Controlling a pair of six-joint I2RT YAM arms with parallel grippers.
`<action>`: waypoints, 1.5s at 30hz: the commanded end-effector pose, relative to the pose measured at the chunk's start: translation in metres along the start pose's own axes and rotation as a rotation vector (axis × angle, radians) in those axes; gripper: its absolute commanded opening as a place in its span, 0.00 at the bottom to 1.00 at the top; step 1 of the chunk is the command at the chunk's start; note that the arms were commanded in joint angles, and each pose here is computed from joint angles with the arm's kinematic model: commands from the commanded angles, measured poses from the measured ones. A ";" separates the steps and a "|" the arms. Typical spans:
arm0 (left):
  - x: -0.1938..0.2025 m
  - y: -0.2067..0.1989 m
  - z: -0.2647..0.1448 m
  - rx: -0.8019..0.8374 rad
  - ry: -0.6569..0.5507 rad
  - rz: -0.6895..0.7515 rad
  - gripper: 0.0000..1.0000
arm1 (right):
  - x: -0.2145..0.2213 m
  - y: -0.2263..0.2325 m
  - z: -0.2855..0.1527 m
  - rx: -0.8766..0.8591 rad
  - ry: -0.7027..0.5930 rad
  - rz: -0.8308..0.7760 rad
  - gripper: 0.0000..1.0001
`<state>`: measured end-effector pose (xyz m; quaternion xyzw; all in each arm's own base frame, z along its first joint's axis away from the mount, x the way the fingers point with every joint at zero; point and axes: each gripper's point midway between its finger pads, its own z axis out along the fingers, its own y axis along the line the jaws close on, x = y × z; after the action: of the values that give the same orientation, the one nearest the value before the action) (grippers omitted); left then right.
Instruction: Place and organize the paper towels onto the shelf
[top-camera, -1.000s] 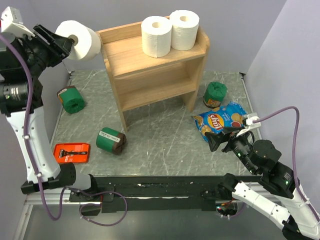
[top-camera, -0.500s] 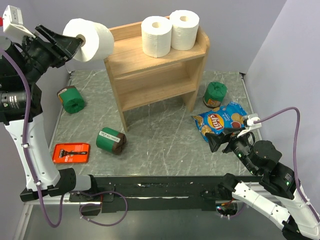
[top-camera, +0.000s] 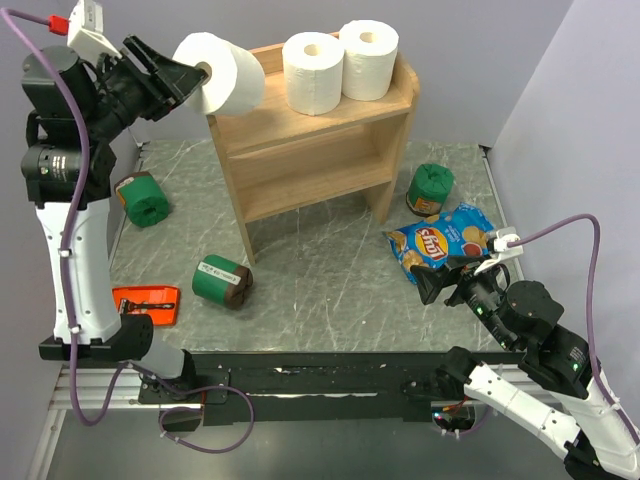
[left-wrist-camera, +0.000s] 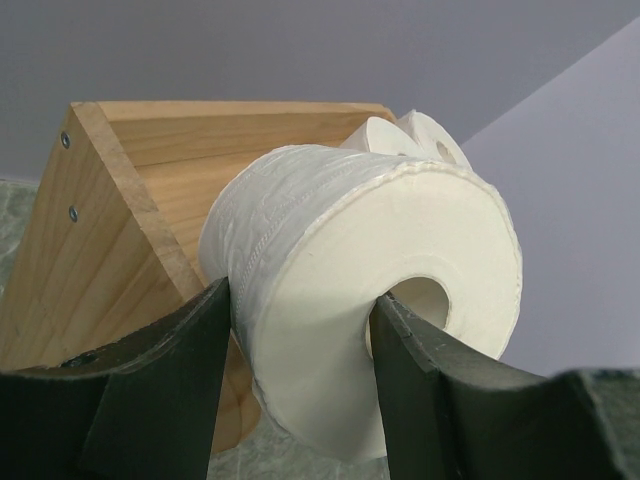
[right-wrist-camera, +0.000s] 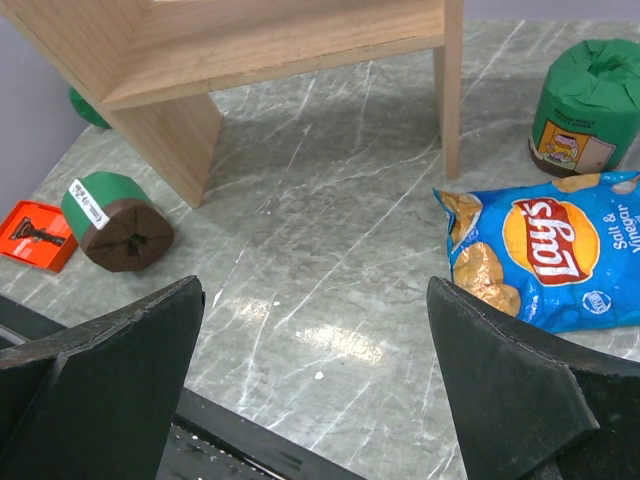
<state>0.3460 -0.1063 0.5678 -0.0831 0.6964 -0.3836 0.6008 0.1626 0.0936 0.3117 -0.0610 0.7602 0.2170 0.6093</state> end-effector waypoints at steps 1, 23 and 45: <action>-0.024 -0.022 -0.008 0.036 -0.105 0.027 0.51 | -0.018 0.001 -0.005 -0.004 -0.048 0.008 1.00; -0.014 -0.012 0.027 0.022 -0.078 0.012 0.65 | -0.024 -0.002 -0.009 0.001 -0.082 -0.006 1.00; -0.017 0.000 -0.006 -0.068 -0.164 0.144 0.78 | -0.012 0.008 0.008 -0.017 -0.036 0.003 1.00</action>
<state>0.3746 -0.1121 0.5579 -0.0904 0.6927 -0.3461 0.6263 0.1628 0.0908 0.3139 -0.0673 0.7554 0.2097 0.6171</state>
